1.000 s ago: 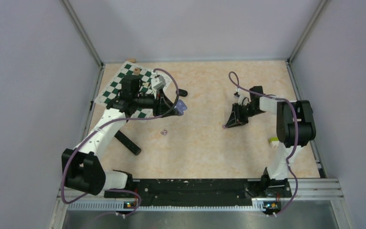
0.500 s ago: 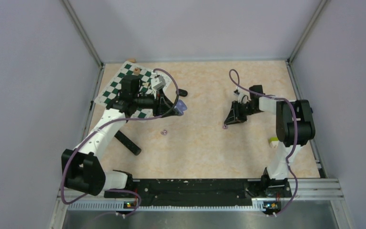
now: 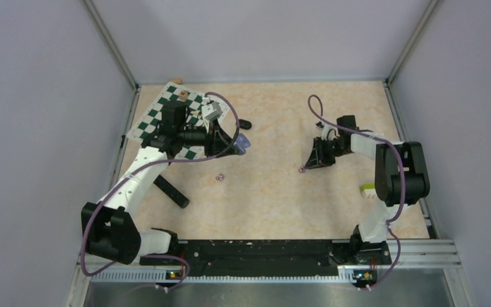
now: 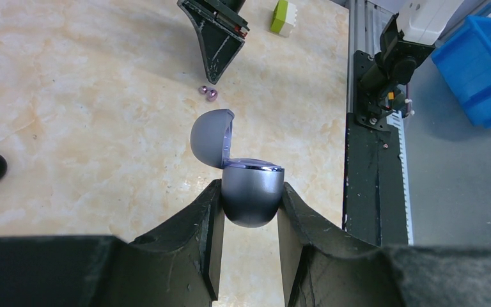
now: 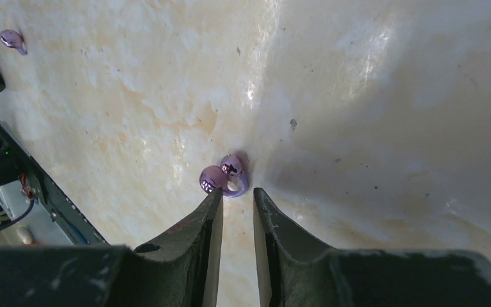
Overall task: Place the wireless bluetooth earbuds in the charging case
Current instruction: Pick up the right earbud from the center of the board.
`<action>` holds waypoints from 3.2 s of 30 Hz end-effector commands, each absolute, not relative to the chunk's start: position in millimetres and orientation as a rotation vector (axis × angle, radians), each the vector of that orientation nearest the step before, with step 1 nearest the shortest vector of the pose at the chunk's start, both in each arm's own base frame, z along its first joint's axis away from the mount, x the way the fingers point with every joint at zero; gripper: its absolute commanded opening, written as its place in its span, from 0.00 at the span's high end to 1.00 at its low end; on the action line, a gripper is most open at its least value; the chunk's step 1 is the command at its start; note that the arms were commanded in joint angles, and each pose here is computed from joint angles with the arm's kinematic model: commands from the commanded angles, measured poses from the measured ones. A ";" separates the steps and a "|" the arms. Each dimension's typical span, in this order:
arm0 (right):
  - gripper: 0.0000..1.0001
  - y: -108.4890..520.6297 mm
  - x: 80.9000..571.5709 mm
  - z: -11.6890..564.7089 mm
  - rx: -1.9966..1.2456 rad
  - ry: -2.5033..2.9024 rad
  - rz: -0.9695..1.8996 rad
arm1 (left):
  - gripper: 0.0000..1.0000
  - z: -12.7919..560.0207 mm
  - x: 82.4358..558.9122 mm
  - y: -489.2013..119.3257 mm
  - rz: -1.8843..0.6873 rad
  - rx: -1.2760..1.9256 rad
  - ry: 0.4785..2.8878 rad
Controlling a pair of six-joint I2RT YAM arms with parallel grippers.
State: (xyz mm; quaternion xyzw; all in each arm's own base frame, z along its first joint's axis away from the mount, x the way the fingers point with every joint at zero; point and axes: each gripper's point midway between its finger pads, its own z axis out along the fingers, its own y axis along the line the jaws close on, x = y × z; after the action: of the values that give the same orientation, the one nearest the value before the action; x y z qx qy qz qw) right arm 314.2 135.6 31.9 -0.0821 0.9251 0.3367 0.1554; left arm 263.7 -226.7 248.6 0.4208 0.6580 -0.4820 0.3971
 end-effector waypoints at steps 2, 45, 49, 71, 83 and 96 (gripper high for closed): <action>0.77 133.1 298.0 26.5 -0.310 2.694 0.983 | 1.00 262.1 261.6 -225.2 -1.182 1.090 1.595; 0.79 133.8 322.6 26.7 -0.310 2.656 0.805 | 1.00 262.3 261.8 -223.3 -1.154 1.096 1.590; 0.79 125.6 325.0 33.0 -0.316 2.634 0.804 | 1.00 263.4 260.8 -223.5 -1.160 1.097 1.587; 0.76 116.7 333.2 -4.6 -0.236 2.753 0.853 | 1.00 261.2 262.8 -224.0 -1.164 1.093 1.594; 0.74 130.9 323.5 -14.3 -0.339 2.787 0.825 | 1.00 263.7 262.0 -223.8 -1.161 1.094 1.587; 0.81 151.7 313.3 -8.5 -0.405 2.755 0.961 | 1.00 264.7 261.6 -223.6 -1.158 1.095 1.585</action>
State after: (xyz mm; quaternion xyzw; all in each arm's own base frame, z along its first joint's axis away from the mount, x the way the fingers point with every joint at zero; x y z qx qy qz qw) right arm 330.3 150.3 21.2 -0.1118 0.9205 0.3499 0.1331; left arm 263.3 -225.0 253.0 0.4260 0.6546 -0.4716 0.4094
